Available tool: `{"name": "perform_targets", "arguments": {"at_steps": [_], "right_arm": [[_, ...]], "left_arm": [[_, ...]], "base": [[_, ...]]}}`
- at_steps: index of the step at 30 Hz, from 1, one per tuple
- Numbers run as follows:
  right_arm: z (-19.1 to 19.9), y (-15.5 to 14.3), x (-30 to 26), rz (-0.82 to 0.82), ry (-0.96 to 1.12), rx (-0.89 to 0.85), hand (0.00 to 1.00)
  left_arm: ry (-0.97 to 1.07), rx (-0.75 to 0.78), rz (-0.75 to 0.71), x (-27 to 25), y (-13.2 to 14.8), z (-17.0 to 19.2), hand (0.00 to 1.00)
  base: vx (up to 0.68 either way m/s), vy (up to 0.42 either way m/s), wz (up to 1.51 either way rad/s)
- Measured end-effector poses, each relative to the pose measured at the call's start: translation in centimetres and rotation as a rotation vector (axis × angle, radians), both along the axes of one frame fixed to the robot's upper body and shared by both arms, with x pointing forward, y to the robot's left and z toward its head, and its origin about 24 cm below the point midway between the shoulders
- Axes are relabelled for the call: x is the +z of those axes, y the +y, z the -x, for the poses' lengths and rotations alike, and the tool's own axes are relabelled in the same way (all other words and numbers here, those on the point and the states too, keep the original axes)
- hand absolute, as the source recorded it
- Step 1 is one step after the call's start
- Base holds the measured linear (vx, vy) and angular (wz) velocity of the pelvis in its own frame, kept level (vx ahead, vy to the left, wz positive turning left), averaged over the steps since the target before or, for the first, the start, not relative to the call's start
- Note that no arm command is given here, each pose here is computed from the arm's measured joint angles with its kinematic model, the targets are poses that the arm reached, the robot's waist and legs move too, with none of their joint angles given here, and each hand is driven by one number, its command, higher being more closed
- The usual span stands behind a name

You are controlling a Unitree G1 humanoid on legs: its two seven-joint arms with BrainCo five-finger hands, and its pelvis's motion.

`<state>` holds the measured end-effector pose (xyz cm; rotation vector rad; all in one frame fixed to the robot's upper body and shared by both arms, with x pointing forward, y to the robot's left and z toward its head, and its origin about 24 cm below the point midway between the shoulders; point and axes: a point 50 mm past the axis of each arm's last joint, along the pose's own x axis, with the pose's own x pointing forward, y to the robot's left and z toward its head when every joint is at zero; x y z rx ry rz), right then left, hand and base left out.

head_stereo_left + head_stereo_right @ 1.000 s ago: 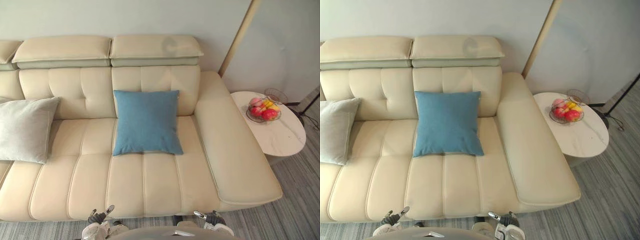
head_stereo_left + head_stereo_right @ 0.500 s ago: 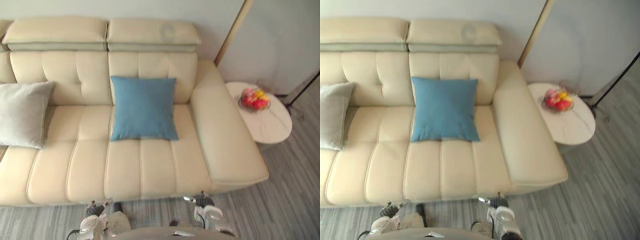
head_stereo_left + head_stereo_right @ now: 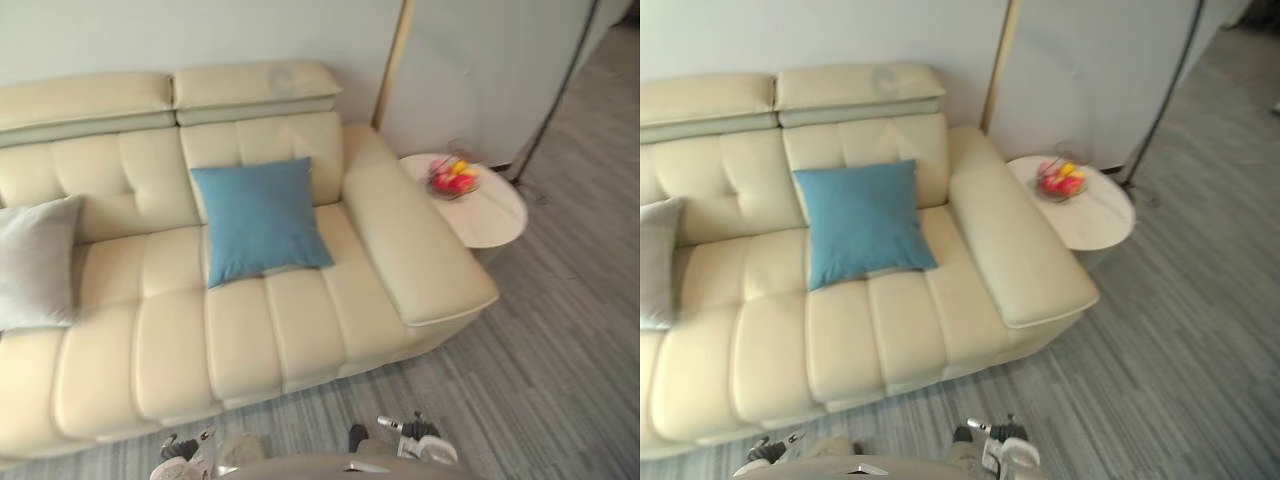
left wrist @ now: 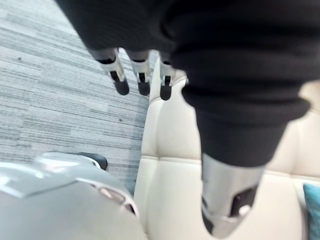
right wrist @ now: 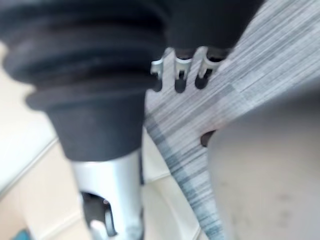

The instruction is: Pick up cushions and gather them together orderly.

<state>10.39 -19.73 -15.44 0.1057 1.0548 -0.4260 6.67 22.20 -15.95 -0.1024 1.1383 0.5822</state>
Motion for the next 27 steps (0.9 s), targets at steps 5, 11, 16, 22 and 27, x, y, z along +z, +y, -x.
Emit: {"name": "perform_targets", "arguments": {"at_steps": [5,11,16,22,27], "right_arm": [[0.4,-0.2,-0.1,-0.004,0.013,-0.023,0.00],[0.5,-0.9,-0.2,-0.001,0.026,-0.044,0.00],[-1.0,-0.7,0.2,-0.005,-0.013,-0.030,0.00],[-2.2,-2.3,0.9,0.033,-0.059,-0.053,0.00],[-2.5,-3.1,0.9,0.045,-0.044,-0.056,0.00]], "left_arm": [[0.037,-0.016,0.015,-0.3,-0.3,0.6,0.00],[0.049,-0.044,0.034,-0.6,-1.0,0.3,0.00],[0.004,-0.074,0.046,-0.3,-1.4,-1.6,0.00],[-0.071,-0.177,0.063,0.2,-3.2,-4.3,0.00],[-0.050,-0.221,0.067,0.0,-3.6,-4.0,0.00]], "base": [[0.04,0.064,-0.39],[0.16,-0.034,-0.83],[0.00,-0.045,-1.51],[-0.06,-0.073,-1.47],[0.19,-0.193,-1.43]]}}
